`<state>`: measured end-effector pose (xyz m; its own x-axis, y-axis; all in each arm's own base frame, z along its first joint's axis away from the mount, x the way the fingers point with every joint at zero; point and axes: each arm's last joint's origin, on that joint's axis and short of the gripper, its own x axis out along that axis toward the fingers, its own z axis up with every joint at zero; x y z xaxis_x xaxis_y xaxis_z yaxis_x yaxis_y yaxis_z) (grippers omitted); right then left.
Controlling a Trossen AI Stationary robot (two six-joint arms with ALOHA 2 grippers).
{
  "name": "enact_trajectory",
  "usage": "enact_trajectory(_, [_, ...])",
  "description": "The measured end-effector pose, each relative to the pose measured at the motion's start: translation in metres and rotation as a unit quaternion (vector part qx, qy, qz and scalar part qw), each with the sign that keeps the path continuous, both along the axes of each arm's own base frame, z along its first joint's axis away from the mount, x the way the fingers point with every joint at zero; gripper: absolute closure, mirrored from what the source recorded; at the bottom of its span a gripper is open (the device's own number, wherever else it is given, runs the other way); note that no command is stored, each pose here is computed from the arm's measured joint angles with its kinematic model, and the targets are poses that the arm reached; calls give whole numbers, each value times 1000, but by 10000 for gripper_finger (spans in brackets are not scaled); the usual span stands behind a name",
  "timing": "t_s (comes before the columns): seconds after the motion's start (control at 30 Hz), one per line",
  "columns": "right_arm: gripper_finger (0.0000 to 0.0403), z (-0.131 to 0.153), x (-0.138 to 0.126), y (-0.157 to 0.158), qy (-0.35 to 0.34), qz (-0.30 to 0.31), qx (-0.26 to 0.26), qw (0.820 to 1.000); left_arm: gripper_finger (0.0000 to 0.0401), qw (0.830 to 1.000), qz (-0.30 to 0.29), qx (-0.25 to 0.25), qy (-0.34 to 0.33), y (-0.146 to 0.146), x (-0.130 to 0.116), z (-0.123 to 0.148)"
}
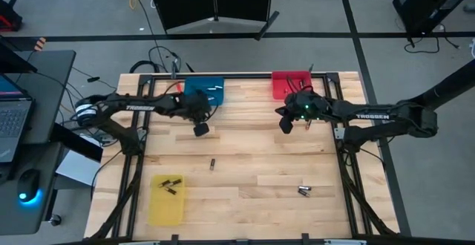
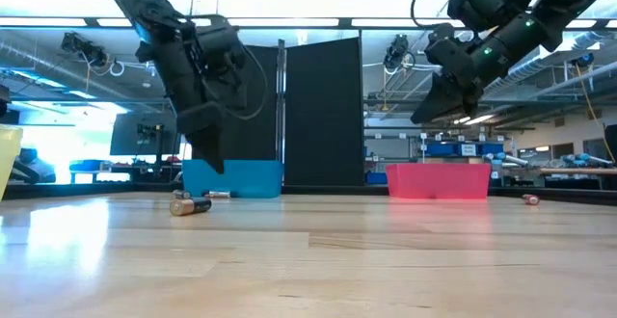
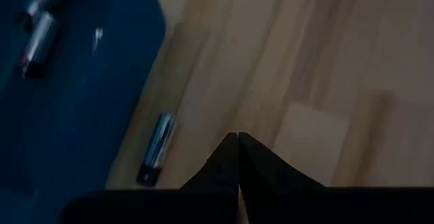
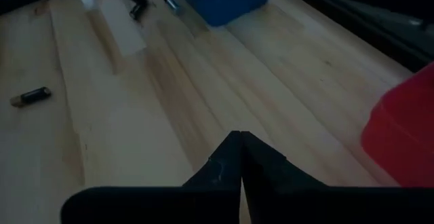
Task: Sort batteries
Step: Put the silver battery into the blue bin
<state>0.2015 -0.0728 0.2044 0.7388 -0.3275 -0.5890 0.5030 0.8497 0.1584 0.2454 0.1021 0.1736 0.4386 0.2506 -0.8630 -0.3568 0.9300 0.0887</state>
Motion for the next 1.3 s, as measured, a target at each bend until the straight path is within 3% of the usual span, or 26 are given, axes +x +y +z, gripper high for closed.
enact_trajectory(0.17, [394, 1, 2, 3, -4, 8, -5, 1000, 369, 999, -8, -4, 53, 16, 0, -6])
enact_trajectory(0.63, [391, 1, 2, 3, -4, 8, -7, 1000, 261, 995, -28, 31, 93, 33, 15, -22])
enact_trajectory(1.0, [392, 1, 2, 4, -4, 12, -8, 1000, 254, 991, -24, 60, 114, 37, 15, -26])
enact_trajectory(1.3, [387, 1, 3, 6, -4, 17, -9, 1000, 254, 989, -38, 49, 131, 35, 17, -35])
